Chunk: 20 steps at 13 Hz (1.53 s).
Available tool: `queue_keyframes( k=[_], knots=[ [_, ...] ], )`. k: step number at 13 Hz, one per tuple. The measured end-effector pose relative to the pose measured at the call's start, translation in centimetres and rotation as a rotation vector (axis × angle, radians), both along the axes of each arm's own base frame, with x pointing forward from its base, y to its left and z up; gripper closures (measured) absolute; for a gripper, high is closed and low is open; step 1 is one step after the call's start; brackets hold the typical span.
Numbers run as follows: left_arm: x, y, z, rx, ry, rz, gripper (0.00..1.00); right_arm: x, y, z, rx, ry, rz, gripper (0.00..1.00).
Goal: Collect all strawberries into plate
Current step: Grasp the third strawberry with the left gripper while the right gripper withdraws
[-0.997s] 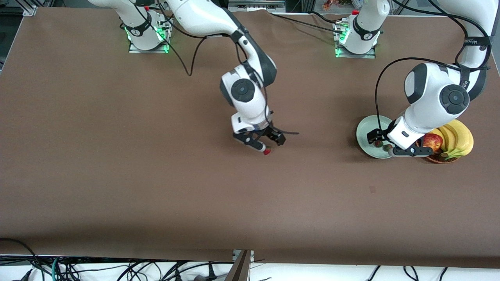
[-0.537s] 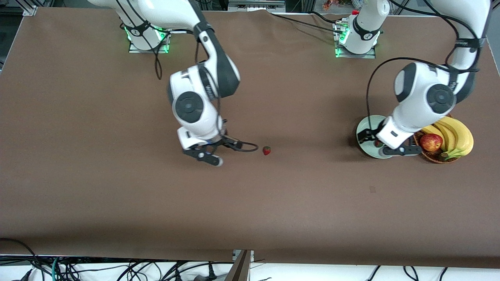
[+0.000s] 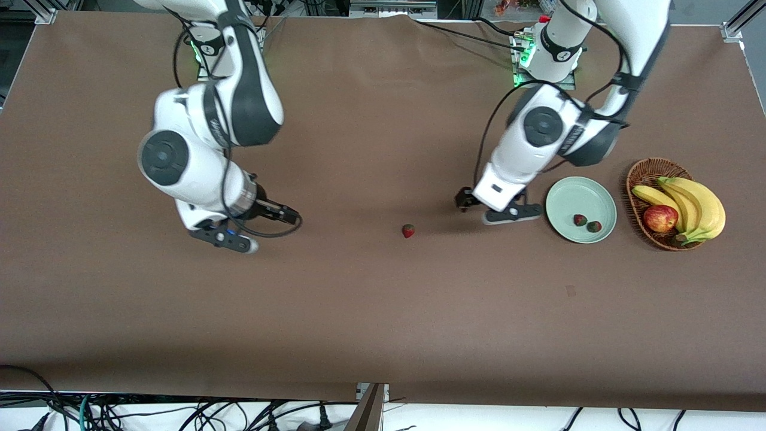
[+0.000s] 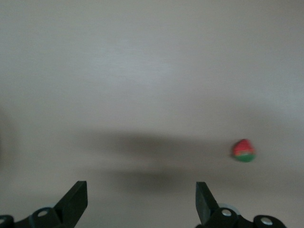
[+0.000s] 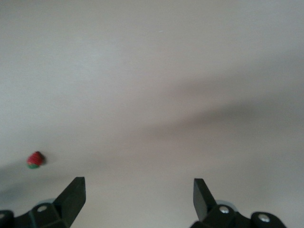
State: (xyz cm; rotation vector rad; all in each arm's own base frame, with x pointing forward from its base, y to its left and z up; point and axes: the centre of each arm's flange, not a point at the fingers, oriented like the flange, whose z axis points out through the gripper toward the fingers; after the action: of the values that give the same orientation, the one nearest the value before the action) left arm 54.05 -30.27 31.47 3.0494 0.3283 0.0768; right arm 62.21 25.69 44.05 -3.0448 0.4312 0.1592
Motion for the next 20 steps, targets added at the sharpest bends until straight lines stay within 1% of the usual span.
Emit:
queue_keyframes(
  k=[2, 3, 4, 6, 8, 11, 13, 15, 18, 20],
  knots=[
    [-0.9, -5.5, -0.7, 0.011, -0.04, 0.041, 0.0, -1.1, -1.8, 2.8, -0.041, -0.005, 0.03, 0.0],
    [-1.4, -7.4, -1.5, 0.022, -0.044, 0.054, 0.0, -1.3, -2.1, 3.5, -0.046, -0.012, 0.049, 0.0],
    [-1.6, -8.8, -2.2, 0.026, -0.041, 0.065, 0.0, -1.5, -2.1, 3.8, -0.045, -0.015, 0.073, 0.0],
    [-1.3, -10.4, -2.7, 0.019, -0.028, 0.082, 0.0, -1.6, -1.8, 3.7, -0.045, -0.017, 0.095, 0.0],
    [-1.5, -12.6, -4.6, 0.04, -0.014, 0.054, 0.0, -1.6, -1.5, 3.2, -0.049, -0.008, 0.107, 0.0],
    [-2.1, -15.0, -8.8, 0.06, -0.003, 0.003, 0.0, -0.8, -3.4, 2.3, -0.081, 0.01, 0.152, 0.0],
    [-1.0, -15.9, -9.9, 0.051, -0.019, -0.002, 0.0, -0.5, -5.3, 3.4, -0.07, 0.003, 0.168, 0.0],
    [1.1, -15.5, -10.3, 0.05, -0.025, 0.028, 0.0, -1.0, -7.4, 5.3, -0.048, -0.012, 0.189, 0.0],
    [2.9, -13.6, -11.7, 0.081, -0.025, 0.063, 0.0, -3.5, -10.7, 8.0, -0.019, -0.029, 0.227, 0.0],
    [2.7, -13.5, -12.9, 0.09, -0.011, 0.062, 0.0, -5.2, -12.0, 9.7, -0.01, -0.047, 0.244, 0.0]
  ],
)
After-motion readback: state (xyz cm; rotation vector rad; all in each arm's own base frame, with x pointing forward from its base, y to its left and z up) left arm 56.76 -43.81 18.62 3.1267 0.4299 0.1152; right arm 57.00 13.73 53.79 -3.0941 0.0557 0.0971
